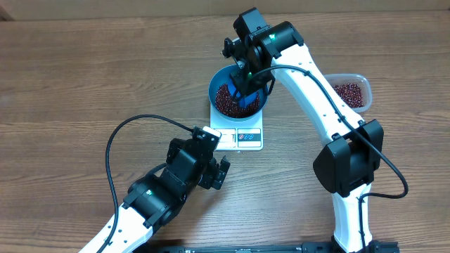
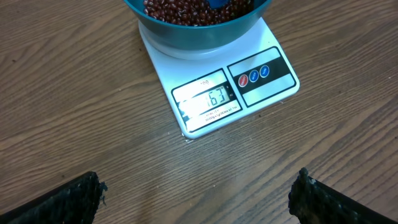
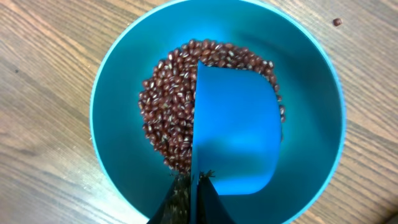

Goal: Scoop item into bowl and weigh 150g on scale

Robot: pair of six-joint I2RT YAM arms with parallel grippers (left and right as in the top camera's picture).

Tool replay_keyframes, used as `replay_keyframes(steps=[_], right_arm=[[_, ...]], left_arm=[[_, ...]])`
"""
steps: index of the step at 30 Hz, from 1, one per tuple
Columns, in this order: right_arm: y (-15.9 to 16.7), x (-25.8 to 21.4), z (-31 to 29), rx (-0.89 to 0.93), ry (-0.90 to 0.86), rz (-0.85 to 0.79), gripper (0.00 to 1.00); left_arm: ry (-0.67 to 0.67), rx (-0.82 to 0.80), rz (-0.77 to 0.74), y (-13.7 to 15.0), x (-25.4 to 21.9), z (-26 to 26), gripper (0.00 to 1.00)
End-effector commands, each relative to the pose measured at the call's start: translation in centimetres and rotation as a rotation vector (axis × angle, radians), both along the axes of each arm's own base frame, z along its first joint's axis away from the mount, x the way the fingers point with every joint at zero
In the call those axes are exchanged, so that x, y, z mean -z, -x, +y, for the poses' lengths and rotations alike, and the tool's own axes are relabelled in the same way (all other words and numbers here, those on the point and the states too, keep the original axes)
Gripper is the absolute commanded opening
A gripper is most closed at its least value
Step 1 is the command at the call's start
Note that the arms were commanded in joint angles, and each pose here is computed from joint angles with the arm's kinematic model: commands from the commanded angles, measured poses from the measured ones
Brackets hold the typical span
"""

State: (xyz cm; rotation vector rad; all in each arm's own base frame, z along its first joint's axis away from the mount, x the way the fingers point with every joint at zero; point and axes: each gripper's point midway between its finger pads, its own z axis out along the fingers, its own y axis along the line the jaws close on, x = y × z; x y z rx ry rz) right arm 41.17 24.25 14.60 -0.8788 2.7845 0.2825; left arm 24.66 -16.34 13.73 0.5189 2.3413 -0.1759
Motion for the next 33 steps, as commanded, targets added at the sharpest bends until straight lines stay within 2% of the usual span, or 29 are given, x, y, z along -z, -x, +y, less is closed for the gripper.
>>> replay_keyframes(steps=[1,33], right_arm=[[0.3,0.7,0.2,-0.009,-0.017,0.037,0.04],[-0.5,-4.2,-1.1,0.024,-0.059,-0.031,0.04]], left_arm=[[-0.006,-0.017,0.005,0.0,0.4,0.2,1.00],[-0.006,-0.017,0.005,0.0,0.4,0.2,1.00]])
